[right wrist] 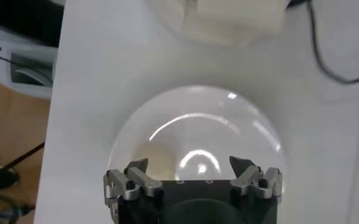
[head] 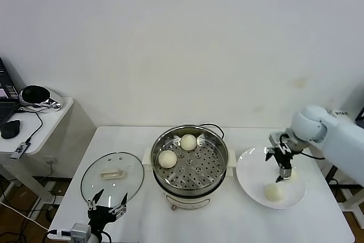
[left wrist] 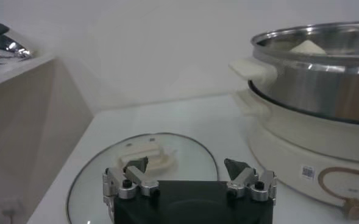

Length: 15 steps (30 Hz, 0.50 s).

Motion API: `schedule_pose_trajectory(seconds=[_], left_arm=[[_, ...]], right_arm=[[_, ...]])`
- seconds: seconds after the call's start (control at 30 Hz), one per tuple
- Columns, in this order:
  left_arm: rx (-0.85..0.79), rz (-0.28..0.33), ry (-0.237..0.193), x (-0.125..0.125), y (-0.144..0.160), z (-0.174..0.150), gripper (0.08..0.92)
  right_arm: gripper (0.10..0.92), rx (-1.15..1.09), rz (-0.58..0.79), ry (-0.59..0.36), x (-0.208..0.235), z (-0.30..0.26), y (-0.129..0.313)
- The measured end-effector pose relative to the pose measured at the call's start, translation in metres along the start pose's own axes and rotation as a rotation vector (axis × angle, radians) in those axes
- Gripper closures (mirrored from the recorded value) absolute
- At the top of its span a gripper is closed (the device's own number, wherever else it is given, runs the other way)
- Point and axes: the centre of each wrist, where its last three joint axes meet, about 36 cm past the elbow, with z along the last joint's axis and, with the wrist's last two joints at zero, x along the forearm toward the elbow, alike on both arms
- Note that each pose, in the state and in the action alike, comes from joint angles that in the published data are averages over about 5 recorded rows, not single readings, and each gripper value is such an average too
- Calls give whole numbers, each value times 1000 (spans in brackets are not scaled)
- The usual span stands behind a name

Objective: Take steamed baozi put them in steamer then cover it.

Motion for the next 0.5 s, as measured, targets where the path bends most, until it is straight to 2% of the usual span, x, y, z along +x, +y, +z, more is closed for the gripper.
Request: schedule_pose_trajectory(seconds=[0.5], left_arm=[[0, 3, 24, -1, 0, 7, 177]], right_arm=[[200, -30, -40, 32, -51, 9, 18]])
